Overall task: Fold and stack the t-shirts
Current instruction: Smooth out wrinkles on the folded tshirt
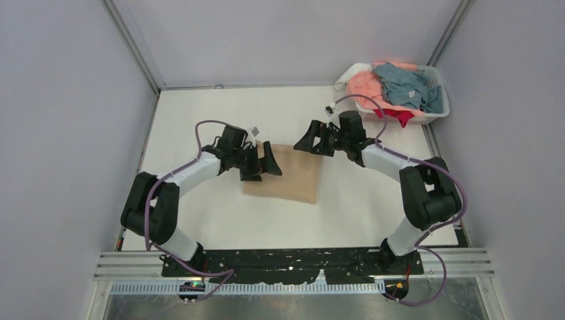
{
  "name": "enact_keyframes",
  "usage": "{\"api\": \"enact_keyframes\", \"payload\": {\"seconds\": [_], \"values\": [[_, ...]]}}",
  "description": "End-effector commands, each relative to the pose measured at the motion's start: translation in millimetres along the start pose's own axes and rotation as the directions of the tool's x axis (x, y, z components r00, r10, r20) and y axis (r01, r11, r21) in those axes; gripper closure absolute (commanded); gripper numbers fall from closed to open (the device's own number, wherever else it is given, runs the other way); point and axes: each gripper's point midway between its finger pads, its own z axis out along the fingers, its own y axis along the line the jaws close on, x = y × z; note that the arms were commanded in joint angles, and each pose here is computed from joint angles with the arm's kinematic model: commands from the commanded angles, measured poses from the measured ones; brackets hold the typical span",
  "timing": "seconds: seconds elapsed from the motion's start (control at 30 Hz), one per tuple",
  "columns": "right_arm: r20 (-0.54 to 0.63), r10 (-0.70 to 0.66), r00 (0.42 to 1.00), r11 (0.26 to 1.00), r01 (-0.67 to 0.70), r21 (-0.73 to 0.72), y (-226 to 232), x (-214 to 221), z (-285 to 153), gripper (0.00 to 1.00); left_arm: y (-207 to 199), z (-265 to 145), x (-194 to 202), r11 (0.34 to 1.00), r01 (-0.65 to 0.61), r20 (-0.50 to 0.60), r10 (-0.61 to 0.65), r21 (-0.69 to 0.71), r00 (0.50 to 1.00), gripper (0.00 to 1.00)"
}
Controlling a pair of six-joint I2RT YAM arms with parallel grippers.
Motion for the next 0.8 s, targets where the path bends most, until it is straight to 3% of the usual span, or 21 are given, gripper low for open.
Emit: {"api": "enact_keyframes", "payload": {"seconds": [0.0, 0.13, 0.23, 0.4, 0.57, 0.77], "values": [[0.006, 0.026, 1.000, 1.000, -0.026, -0.007, -12, -12, 27, 0.05, 30, 13, 25, 0.999, 0.023, -0.033, -0.024, -0.043, 0.999, 0.00], [-0.005, 0.045, 0.999, 0.995, -0.044, 0.089, -48, -8, 52, 0.05, 69, 15, 51, 0.984, 0.042, -0.062, -0.054, -0.173, 0.997, 0.00], [-0.026, 0.064, 0.998, 0.986, -0.059, 0.155, -73, 0, 65, 0.05, 78, 19, 65, 0.983, 0.059, -0.081, -0.074, -0.172, 0.994, 0.00], [-0.026, 0.060, 0.998, 0.982, -0.054, 0.179, -78, 0, 66, 0.05, 73, 20, 64, 0.987, 0.071, -0.070, -0.082, -0.143, 0.994, 0.00], [0.033, -0.084, 0.996, 0.986, 0.079, 0.149, -36, -31, 33, 0.05, 46, -3, 36, 0.994, 0.018, 0.034, -0.014, -0.107, 0.999, 0.00], [0.102, -0.195, 0.975, 0.981, 0.195, 0.008, 25, -6, -12, 0.05, 14, -37, -40, 0.994, -0.008, 0.210, 0.031, -0.107, 0.977, 0.00]]}}
